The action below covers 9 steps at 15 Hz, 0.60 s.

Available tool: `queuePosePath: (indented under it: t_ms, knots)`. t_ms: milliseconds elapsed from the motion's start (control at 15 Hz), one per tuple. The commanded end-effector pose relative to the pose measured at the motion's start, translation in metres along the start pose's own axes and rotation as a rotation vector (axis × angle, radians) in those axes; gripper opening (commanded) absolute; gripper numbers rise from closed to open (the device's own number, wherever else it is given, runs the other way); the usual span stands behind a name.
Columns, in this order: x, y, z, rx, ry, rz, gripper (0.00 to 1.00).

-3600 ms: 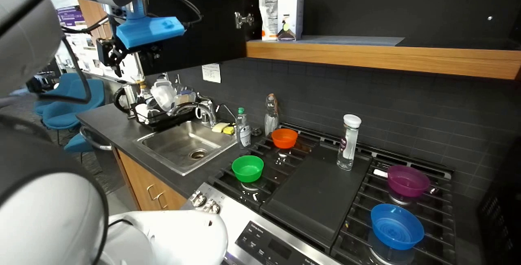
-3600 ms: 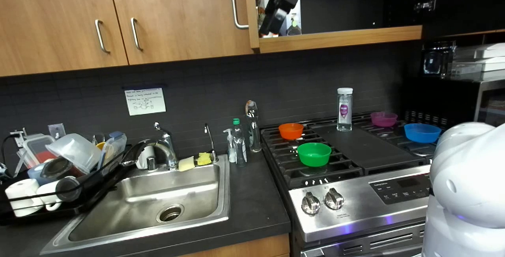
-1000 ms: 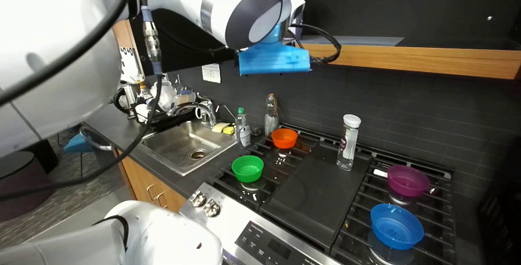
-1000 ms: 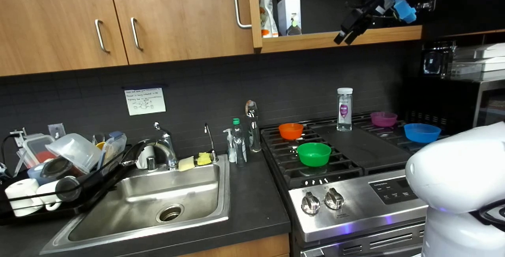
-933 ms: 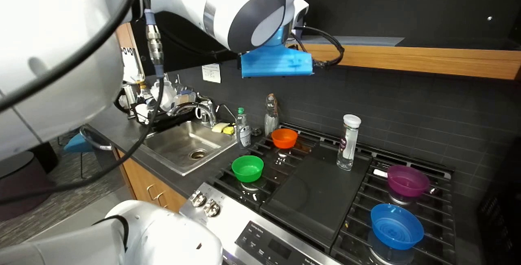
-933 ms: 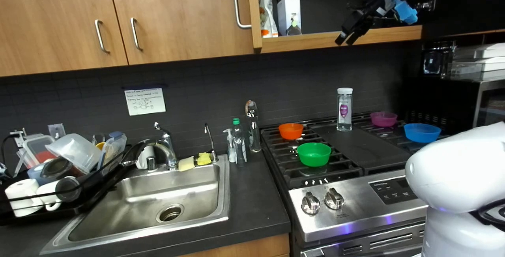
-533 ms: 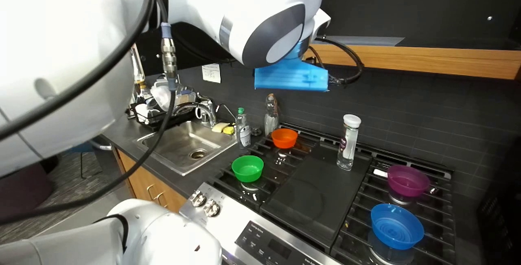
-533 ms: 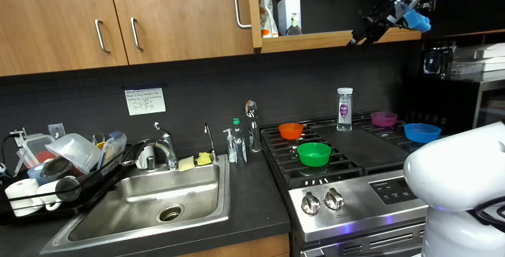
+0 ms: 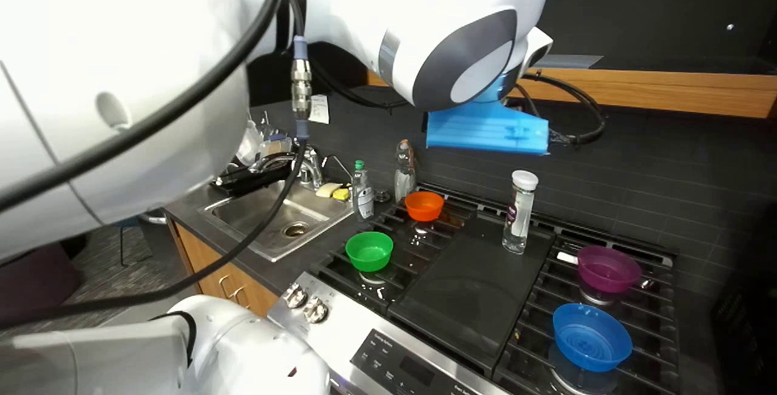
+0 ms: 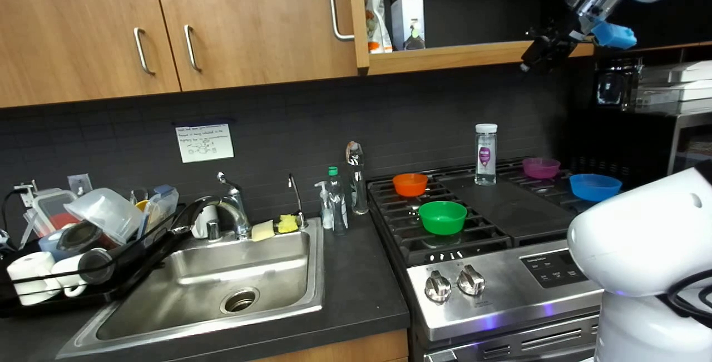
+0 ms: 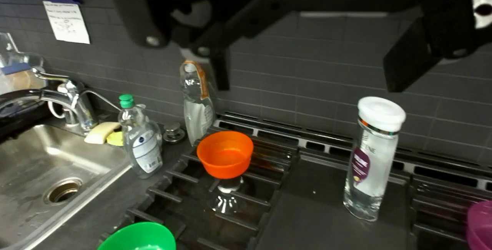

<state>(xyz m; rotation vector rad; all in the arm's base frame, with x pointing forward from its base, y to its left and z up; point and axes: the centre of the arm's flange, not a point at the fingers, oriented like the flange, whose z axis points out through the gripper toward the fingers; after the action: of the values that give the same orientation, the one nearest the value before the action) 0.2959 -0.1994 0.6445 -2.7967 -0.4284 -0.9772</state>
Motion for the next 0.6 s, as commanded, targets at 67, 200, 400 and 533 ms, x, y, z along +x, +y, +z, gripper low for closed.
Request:
queuePosePath:
  t_ms: [67,200,400,533]
  knots:
    - [-0.0021,0.0183,-0.0013,-0.021,-0.023,0.022,1.00]
    - [-0.0041,0.0212,0.0020,-0.029,-0.038,0.007,1.00]
    - [-0.0017,0.0162,0.0032,-0.019,-0.029,0.018,1.00]
    - [-0.0026,0.0172,0.0034,-0.019,-0.029,0.021,1.00]
